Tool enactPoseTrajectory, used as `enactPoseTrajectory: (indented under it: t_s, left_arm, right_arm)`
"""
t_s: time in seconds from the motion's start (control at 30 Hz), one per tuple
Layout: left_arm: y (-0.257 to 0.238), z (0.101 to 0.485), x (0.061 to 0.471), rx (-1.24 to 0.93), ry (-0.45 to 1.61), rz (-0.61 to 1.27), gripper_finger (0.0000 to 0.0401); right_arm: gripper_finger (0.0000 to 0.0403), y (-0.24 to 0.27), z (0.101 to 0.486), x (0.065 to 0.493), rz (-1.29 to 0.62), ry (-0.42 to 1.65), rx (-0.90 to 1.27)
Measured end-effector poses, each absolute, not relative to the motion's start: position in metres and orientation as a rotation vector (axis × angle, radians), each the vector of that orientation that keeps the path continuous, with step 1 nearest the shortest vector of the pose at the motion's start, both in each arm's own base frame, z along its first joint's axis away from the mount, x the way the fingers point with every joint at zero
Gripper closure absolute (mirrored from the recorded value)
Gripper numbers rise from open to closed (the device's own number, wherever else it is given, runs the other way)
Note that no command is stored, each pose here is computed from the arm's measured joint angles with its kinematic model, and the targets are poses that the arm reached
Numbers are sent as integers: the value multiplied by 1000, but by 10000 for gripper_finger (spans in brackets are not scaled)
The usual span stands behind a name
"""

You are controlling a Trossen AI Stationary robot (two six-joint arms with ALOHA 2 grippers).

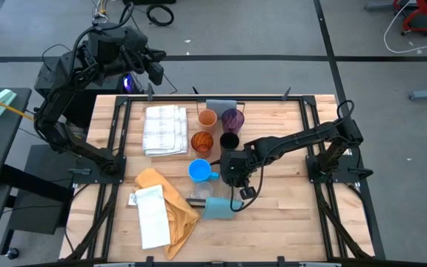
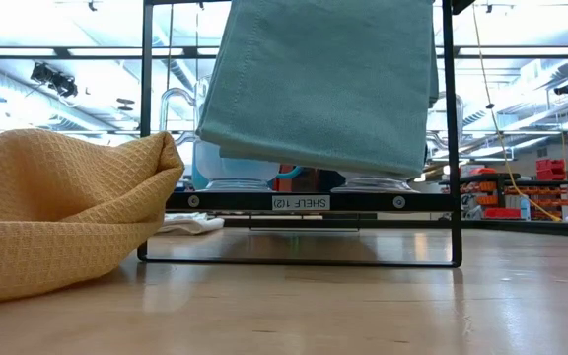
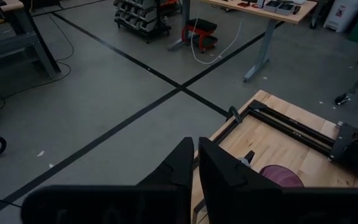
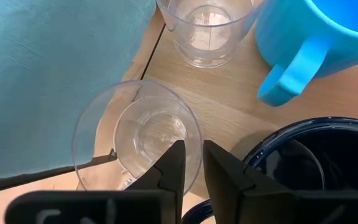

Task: Stack small to large cups/mugs on shelf
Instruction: Put the transparent mug on the shelf, then return to Home Position

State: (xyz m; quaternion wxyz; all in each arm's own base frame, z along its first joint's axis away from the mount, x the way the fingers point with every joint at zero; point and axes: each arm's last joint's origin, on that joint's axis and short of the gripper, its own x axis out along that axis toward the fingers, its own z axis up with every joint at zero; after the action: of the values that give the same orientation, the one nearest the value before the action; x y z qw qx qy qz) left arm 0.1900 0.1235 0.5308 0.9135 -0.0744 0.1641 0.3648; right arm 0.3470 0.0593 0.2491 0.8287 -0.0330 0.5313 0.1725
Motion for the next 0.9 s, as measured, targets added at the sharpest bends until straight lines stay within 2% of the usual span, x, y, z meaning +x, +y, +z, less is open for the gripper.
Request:
enactPoseTrajectory:
  t_s: [0.23, 0.57, 0.9]
  left_arm:
    - [124, 531, 190, -153, 340, 751, 378]
    - [124, 531, 190, -155, 339, 752, 365]
    - [124, 531, 190, -156, 339, 752, 375]
  right_arm:
    - [338, 59, 254, 344, 382, 1115, -63]
    - [312, 59, 255, 345, 369, 1104, -75]
    - [310, 58, 255, 344, 369, 1108, -91]
